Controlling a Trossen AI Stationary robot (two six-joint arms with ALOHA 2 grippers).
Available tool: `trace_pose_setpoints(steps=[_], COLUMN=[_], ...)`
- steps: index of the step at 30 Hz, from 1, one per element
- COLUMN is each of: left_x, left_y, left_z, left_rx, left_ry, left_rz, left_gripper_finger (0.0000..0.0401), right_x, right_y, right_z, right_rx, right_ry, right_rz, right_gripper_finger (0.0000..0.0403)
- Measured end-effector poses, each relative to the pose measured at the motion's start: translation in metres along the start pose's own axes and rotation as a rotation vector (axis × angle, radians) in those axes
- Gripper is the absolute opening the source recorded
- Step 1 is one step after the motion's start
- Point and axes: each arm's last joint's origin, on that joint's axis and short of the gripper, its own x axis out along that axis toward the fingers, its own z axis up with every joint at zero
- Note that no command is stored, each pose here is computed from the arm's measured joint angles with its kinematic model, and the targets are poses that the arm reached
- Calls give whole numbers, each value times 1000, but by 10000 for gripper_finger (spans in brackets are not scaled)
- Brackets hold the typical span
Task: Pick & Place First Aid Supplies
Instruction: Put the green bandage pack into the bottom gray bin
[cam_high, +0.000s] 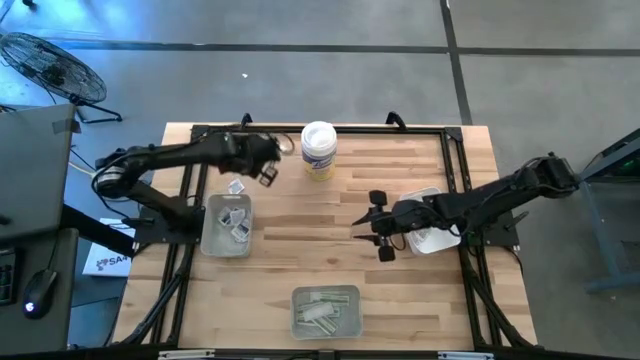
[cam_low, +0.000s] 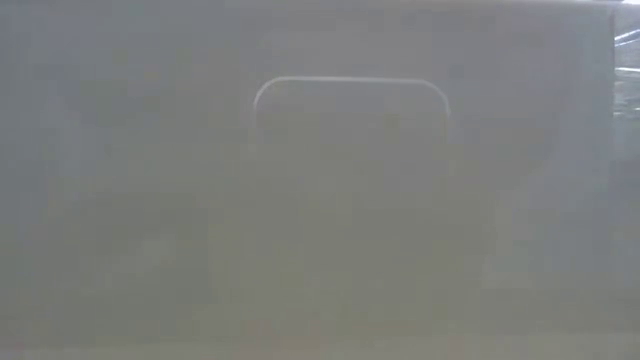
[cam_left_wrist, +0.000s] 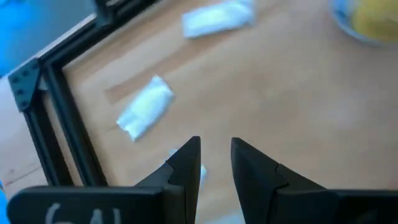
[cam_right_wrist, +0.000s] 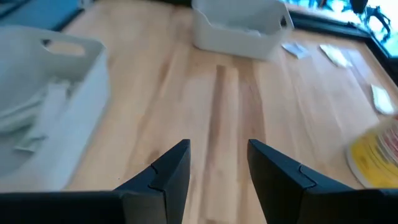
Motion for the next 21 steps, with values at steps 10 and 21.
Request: trace_pose_setpoints(steps=[10,21], left_x=[90,127], left_y=[37,42], left_z=[6,-17], left_rx=[-263,-361], left_ry=[-123,-253], left_rz=[-5,0], left_gripper_finger=[86,86], right_x=[2,1], right_y=[-25,-46], right_z=[-7,-10], right_rx=[-3,33], right_ry=[46,41], right_rz=[33,50], right_gripper_finger=[153,153])
